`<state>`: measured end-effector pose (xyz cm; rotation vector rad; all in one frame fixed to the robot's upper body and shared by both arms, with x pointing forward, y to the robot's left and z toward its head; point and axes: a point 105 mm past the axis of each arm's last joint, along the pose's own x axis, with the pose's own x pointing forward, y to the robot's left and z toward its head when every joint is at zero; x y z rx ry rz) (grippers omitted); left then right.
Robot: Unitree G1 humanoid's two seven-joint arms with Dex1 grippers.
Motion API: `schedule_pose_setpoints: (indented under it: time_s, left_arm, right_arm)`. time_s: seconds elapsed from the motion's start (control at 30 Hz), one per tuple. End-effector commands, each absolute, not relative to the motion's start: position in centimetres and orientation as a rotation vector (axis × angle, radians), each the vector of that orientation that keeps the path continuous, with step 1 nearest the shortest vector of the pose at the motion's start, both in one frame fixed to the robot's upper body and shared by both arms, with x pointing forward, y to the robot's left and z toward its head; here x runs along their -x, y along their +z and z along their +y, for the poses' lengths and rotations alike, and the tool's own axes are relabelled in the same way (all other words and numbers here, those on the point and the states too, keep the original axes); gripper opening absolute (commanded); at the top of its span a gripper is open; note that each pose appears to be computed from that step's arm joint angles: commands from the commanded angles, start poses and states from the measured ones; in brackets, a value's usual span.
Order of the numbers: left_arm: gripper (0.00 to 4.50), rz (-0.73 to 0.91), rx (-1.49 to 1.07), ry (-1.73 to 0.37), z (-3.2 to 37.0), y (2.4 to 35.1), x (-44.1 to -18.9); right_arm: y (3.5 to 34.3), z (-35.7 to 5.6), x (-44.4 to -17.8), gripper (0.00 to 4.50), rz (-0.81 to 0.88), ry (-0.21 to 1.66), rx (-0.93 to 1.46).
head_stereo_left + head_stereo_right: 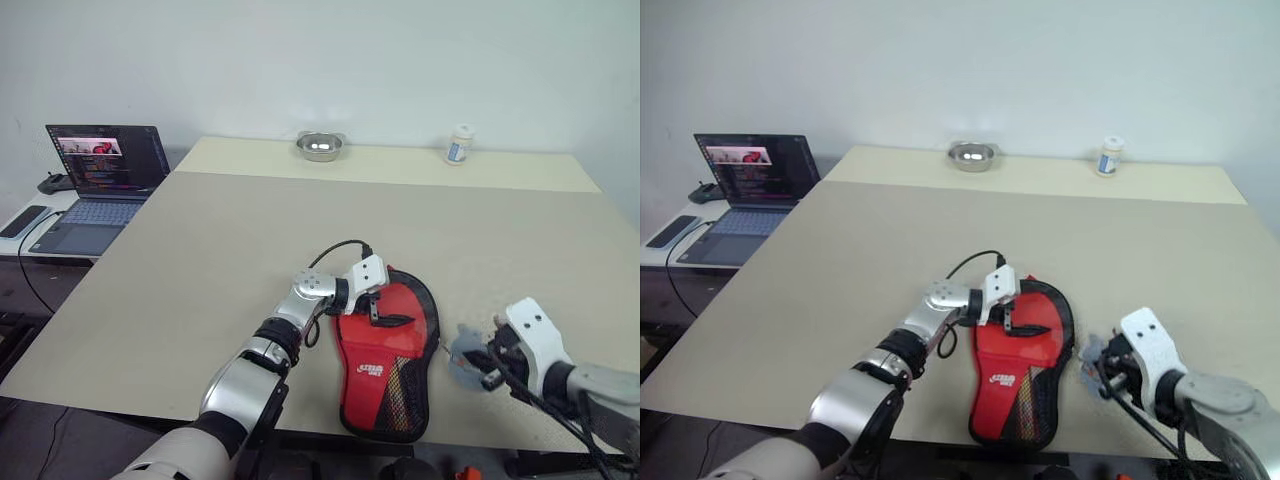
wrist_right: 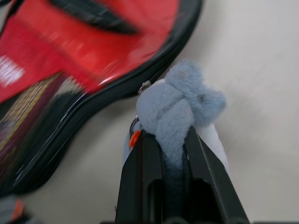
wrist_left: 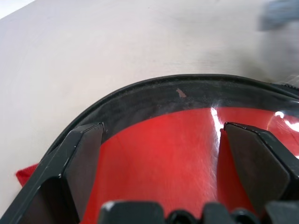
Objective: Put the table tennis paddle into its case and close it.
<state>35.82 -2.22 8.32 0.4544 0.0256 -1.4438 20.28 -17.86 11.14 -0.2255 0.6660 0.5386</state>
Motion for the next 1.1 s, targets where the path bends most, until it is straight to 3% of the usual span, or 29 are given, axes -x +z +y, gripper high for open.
schedule_pose_setpoints:
  time_s: [0.03, 0.3, 0.53, 0.83, 1.1]
  left_arm:
    - [4.5, 0.139, -0.498, -1.474, -2.3, 5.5, -34.9]
    - [4.5, 0.135, -0.52, -1.492, -3.3, 5.5, -34.6]
    - [4.5, 0.133, -0.528, -1.495, -3.9, 5.4, -34.5]
    - [4.5, 0.118, -0.513, -1.496, -4.8, 5.5, -34.2]
    - [4.5, 0.113, -0.497, -1.489, -4.6, 5.5, -34.2]
  right_arm:
    - [10.3, -16.6, -17.4, 0.02, 0.747, 0.696, 0.216]
    - [9.1, -14.7, -13.3, 0.0, 0.837, 0.861, 0.161]
    - [9.3, -14.7, -12.4, 0.0, 0.848, 0.836, 0.141]
    - [9.5, -14.4, -10.6, 0.0, 0.913, 0.933, 0.136]
    - [9.3, -15.5, -12.2, 0.0, 0.849, 0.794, 0.214]
